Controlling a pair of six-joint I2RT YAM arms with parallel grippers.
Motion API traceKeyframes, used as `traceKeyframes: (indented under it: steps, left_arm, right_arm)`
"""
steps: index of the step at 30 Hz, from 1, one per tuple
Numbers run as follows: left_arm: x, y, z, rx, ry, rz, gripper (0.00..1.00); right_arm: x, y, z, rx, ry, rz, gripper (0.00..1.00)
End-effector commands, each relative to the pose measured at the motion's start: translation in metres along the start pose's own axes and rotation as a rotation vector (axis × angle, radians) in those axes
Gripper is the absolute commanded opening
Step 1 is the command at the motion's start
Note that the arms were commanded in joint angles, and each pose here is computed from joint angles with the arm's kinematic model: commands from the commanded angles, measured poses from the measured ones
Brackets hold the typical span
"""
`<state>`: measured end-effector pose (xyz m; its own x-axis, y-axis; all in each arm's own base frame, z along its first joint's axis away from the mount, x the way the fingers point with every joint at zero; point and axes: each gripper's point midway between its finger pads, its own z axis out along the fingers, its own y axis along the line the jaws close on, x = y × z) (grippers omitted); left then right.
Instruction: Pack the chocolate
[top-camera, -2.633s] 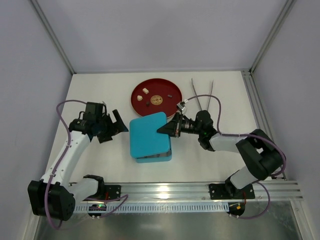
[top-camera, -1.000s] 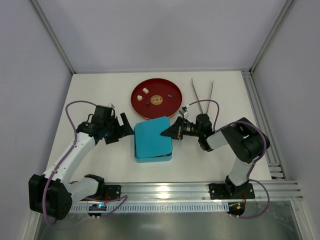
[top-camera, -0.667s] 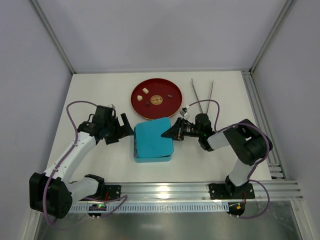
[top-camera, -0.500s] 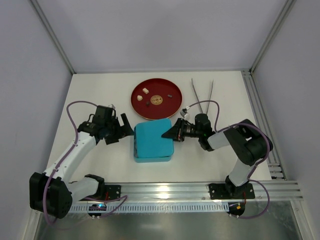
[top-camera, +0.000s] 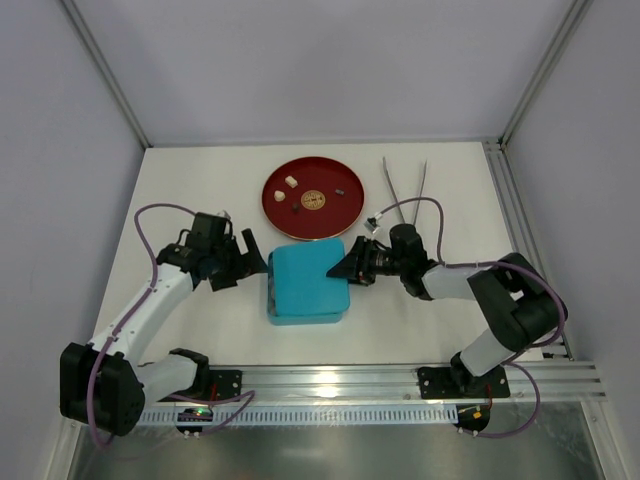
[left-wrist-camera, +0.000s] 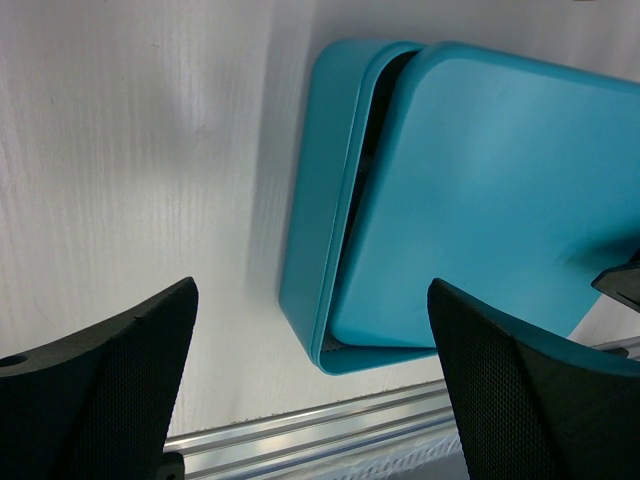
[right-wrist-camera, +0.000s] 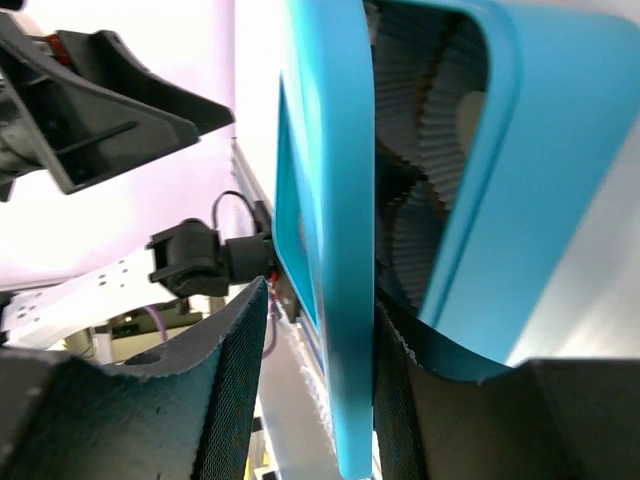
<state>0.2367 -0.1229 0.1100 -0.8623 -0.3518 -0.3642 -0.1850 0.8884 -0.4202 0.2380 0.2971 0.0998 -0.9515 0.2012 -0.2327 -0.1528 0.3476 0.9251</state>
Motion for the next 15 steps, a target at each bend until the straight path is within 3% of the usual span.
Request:
traceKeyframes:
  steps: [1, 15]
  left_arm:
    - [-0.005, -0.003, 0.003, 0.010, -0.031, 0.006, 0.94]
    - [-0.001, -0.004, 0.009, 0.023, -0.019, -0.003, 0.94]
  right_arm:
    - [-0.011, 0.004, -0.004, 0.055, -0.023, -0.082, 0.45]
    - [-0.019, -0.017, -0.016, 0.270, -0.032, -0.133, 0.52]
